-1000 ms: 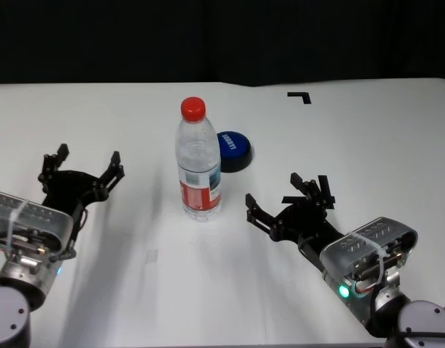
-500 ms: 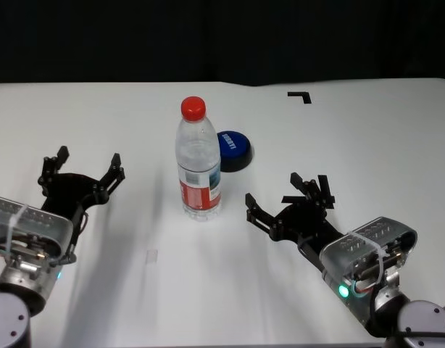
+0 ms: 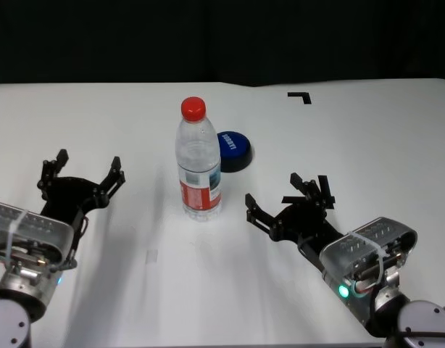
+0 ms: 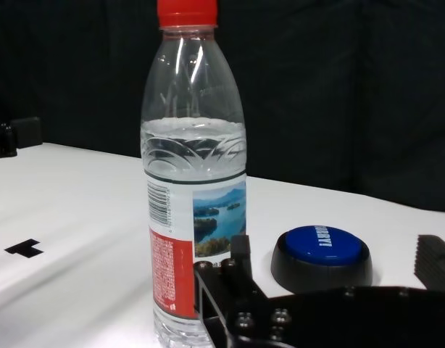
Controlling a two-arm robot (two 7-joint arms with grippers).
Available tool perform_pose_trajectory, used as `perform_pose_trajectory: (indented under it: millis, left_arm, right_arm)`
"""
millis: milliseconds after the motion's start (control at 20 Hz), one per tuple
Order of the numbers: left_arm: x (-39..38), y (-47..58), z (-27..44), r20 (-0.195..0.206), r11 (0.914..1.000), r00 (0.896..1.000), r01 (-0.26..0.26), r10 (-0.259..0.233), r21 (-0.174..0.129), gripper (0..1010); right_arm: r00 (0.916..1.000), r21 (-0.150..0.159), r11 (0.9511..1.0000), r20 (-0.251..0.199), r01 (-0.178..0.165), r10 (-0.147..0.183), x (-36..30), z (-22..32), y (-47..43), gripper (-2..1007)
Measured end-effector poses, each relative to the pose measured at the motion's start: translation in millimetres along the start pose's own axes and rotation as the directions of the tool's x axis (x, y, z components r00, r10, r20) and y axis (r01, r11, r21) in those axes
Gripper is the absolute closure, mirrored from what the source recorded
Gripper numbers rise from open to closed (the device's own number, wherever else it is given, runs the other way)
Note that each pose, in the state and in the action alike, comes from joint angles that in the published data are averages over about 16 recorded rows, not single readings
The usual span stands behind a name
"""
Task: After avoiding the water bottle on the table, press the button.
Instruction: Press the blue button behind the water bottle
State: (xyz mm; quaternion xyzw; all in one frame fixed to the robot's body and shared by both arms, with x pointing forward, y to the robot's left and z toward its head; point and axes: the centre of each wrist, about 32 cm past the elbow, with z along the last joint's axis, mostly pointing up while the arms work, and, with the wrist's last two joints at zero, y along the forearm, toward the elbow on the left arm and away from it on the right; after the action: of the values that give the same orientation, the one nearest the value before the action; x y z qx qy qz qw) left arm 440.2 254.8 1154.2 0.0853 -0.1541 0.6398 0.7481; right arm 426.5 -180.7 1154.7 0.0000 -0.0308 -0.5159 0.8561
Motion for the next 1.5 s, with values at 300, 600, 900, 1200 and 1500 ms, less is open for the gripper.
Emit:
perform_pose_trajectory:
  millis: [300,600,900,1200,1500]
  left_arm:
    - [-1.6,1.7,0.7,0.001,0.9999,1.000,0.014,-0.014,-0.001,7]
    - [-3.1,2.2,1.1,0.002,0.9995,1.000,0.030,-0.030,-0.004,7]
    - [-4.8,3.2,1.6,0.000,0.9993,0.999,0.036,-0.036,-0.005,7]
    - [-7.1,5.5,2.2,-0.005,0.9994,0.999,0.036,-0.036,-0.004,7]
    - [-9.7,8.8,3.0,-0.010,0.9993,0.999,0.039,-0.039,-0.002,7]
  right_arm:
    - [1.0000,0.000,1.0000,0.000,0.000,0.000,0.0,0.0,0.0,3]
    - [1.0000,0.000,1.0000,0.000,0.000,0.000,0.0,0.0,0.0,3]
    - [1.0000,0.000,1.0000,0.000,0.000,0.000,0.0,0.0,0.0,3]
    - [1.0000,0.000,1.0000,0.000,0.000,0.000,0.0,0.0,0.0,2]
    - [1.0000,0.000,1.0000,0.000,0.000,0.000,0.0,0.0,0.0,2]
